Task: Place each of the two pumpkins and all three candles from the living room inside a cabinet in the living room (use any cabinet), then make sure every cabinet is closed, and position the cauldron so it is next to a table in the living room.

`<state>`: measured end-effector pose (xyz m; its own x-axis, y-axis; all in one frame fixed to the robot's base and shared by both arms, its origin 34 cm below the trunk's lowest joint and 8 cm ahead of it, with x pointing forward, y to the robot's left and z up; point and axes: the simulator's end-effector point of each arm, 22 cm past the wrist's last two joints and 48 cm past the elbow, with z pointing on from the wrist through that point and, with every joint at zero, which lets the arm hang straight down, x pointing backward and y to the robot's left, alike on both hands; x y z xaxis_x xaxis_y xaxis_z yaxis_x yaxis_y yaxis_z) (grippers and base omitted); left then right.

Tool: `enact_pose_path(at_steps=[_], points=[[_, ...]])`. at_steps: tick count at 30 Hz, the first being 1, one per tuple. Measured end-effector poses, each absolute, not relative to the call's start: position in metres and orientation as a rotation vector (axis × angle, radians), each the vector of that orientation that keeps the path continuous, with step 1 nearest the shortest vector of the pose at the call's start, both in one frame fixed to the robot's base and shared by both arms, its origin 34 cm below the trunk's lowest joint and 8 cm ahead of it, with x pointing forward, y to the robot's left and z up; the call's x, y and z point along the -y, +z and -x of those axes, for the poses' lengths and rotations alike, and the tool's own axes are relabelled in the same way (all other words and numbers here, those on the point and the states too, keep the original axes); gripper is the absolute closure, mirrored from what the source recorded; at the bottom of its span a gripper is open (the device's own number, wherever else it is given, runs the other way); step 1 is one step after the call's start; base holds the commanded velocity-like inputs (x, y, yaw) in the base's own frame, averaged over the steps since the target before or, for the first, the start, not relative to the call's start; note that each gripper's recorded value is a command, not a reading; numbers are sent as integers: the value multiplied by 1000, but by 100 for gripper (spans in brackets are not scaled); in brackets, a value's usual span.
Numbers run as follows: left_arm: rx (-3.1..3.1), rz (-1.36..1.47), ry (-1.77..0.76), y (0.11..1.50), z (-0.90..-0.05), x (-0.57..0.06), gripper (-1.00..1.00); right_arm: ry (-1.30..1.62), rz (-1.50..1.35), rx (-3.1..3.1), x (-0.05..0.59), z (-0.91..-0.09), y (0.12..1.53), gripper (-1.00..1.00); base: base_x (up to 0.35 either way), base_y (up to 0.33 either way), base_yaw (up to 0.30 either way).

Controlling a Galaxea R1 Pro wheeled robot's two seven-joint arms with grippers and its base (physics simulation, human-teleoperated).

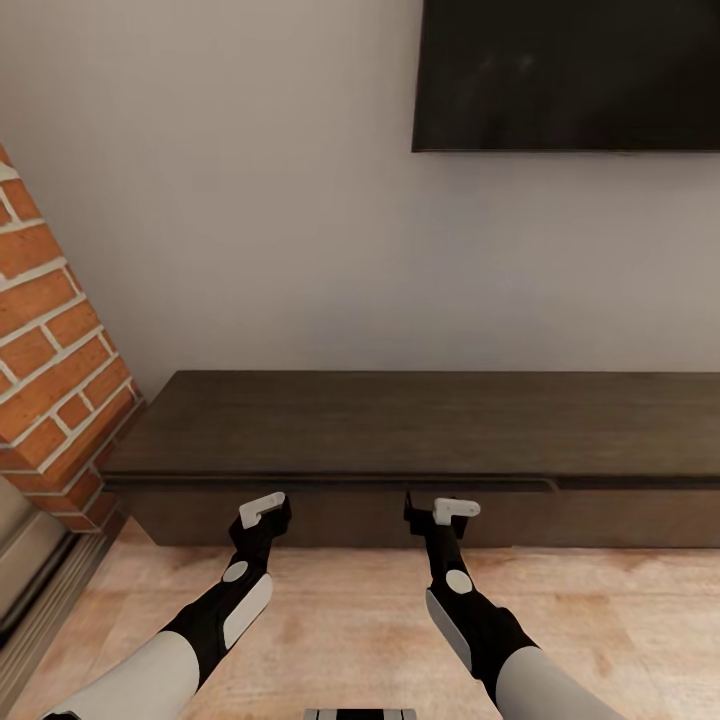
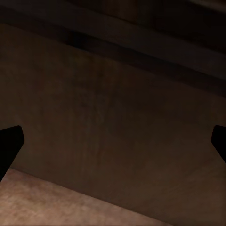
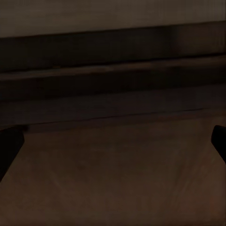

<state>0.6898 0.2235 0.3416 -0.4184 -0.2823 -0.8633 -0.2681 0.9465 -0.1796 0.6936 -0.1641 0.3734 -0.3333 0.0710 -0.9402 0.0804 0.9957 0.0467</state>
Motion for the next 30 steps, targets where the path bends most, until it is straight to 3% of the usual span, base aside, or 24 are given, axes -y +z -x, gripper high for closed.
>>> enact_pose_path(at_steps=[9, 30], points=[[-2024, 393, -17, 341, -690, -224, -100, -10, -108, -1912, 164, -694, 373, -100, -43, 0, 0], [-2036, 388, -18, 339, -689, -222, -100, -20, -82, -1969, 163, -689, 361, -100, -321, 0, 0]])
